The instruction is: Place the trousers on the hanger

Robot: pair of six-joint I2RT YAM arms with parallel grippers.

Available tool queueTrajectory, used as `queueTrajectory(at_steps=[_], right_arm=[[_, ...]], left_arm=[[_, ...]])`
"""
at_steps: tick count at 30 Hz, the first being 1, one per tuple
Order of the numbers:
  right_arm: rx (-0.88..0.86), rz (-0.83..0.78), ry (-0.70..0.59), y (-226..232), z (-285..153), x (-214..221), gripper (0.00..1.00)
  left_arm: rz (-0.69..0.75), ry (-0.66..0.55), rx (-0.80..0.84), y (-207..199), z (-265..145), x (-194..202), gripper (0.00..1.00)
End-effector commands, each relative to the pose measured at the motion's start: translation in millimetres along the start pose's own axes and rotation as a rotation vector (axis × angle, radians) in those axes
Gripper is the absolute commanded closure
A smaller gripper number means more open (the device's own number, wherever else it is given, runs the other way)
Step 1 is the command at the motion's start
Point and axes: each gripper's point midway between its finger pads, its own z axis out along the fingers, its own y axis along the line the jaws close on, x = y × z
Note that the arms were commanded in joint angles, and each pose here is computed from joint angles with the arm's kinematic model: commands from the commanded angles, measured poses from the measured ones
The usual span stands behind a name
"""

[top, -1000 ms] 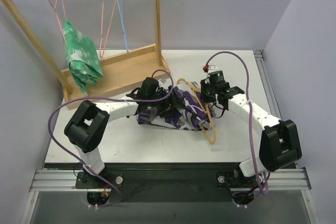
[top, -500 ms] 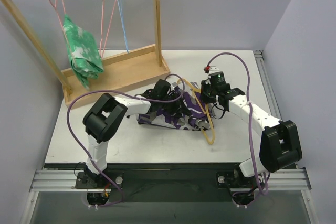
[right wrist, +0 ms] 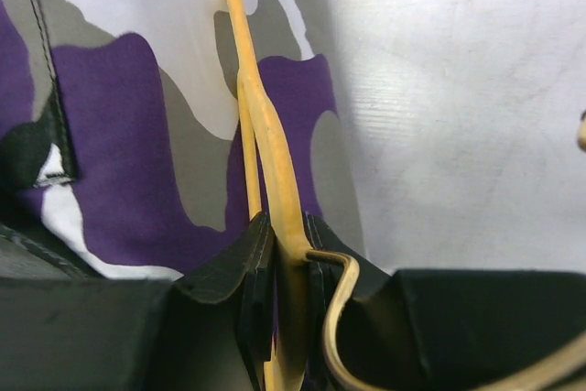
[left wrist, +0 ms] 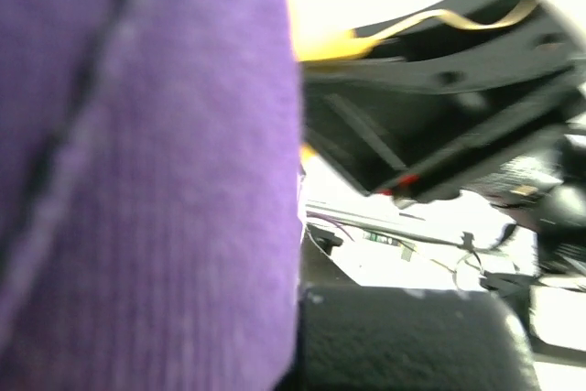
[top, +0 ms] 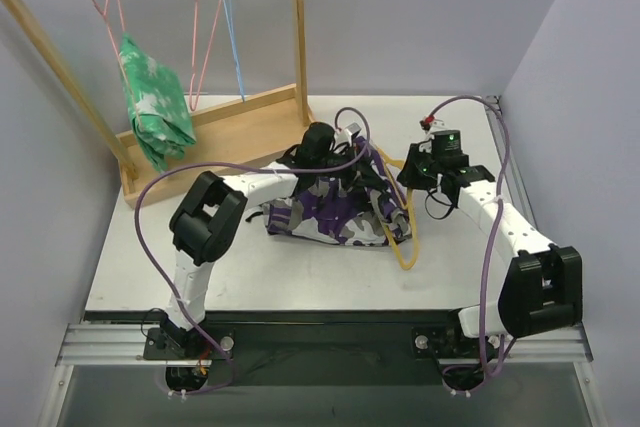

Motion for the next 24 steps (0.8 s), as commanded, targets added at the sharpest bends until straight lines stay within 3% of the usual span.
queueTrajectory(at_steps=[1,2,7,8,24], right_arm=[[0.052,0.032,0.052,-19.5,-18.4,12.6,1.0],[0.056,0.041,0.051,-22.5,-18.8,12.0,1.0],[0.083,0.054,0.043,-32.1,-21.5,9.6,1.0],[0.093,0.06,0.041,-36.6,-20.7,8.8,1.0],[0.231,0.124,0.152,-67.0,7.4,21.2,1.0]], left_arm=[[0.333,-0.026,0.336,-143.1,-21.7,-21.5,1.0],[0.38,-0.035,0.4,-170.3,-27.6,-23.5,1.0],[0.347,-0.024,0.597,-220.5,-37.4,-28.2,1.0],[0.305,-0.011,0.613,-222.1,-36.8,-28.6,1.0],[0.426,-0.027,0.648,-248.6,-69.2,-24.9,1.0]])
